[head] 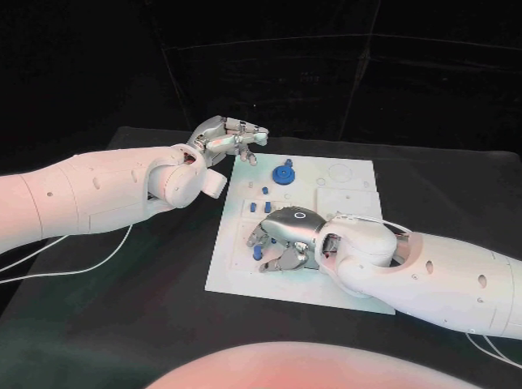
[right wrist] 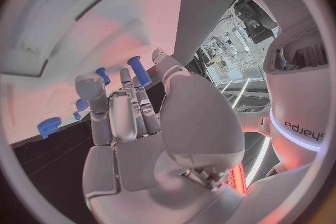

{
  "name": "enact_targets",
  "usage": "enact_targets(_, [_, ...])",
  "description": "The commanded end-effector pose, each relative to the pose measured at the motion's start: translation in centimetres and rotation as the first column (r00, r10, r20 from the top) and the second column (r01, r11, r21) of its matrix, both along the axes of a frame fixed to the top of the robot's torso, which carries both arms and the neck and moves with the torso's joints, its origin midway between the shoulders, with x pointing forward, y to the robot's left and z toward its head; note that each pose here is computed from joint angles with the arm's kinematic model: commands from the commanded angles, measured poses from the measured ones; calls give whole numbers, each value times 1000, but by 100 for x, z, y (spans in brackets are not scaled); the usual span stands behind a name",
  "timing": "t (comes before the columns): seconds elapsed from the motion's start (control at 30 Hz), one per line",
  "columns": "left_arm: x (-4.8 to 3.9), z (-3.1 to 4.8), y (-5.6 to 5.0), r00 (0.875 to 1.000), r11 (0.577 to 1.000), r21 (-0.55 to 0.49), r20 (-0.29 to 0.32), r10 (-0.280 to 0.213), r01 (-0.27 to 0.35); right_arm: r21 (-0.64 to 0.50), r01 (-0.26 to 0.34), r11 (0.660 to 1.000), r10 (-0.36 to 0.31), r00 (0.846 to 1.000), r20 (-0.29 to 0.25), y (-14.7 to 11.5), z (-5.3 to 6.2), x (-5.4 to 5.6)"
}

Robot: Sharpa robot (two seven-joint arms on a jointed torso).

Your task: Assemble the parts on the task board

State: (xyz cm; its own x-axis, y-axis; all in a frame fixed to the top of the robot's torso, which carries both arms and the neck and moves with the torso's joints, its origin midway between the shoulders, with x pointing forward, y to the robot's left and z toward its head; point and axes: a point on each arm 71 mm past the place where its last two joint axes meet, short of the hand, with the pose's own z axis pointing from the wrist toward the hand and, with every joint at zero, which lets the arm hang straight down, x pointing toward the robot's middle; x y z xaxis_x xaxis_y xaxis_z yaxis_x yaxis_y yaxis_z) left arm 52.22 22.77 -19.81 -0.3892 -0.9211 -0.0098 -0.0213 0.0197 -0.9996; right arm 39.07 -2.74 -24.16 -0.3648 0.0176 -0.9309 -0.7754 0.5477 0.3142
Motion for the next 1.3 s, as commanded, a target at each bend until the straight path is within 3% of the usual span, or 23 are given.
enact_targets(0.03, [4, 17, -9, 1000, 1000, -9, 8, -5, 5, 57, 4, 998, -5, 1000, 19, 5, 52, -4])
enact_targets(0.43, [9, 14, -11, 1000, 1000, -8, 6, -6, 6, 228, 51, 972, -67, 996, 62, -179, 191, -7])
enact_targets(0.6, [9, 12, -5, 1000, 1000, -7, 5, -5, 5, 283, 127, 951, -135, 991, 9, -468, 251, 4])
enact_targets(0.67, [9, 11, -2, 1000, 1000, -7, 5, -5, 5, 295, 186, 937, -181, 982, -47, -645, 290, 37])
enact_targets(0.83, [5, 11, 14, 1000, 1000, -5, 5, 0, 0, 268, 390, 881, -339, 915, -217, -1195, 347, 126])
enact_targets(0.9, [3, 11, 23, 1000, 1000, -4, 5, 3, -3, 234, 453, 860, -394, 882, -260, -1404, 345, 131])
enact_targets(0.93, [2, 11, 28, 1000, 1000, -4, 5, 5, -5, 198, 496, 846, -433, 854, -289, -1569, 337, 123])
enact_targets(0.97, [1, 12, 33, 1000, 1000, -3, 6, 6, -6, 172, 521, 836, -458, 835, -305, -1670, 332, 113])
enact_targets(1.1, [-4, 13, 41, 1000, 1000, -4, 8, 9, -8, 95, 573, 814, -521, 793, -316, -1886, 319, 66])
enact_targets(1.3, [-19, 17, 43, 1000, 1000, -6, 13, 10, -10, -25, 635, 772, -615, 737, -280, -2036, 271, 8])
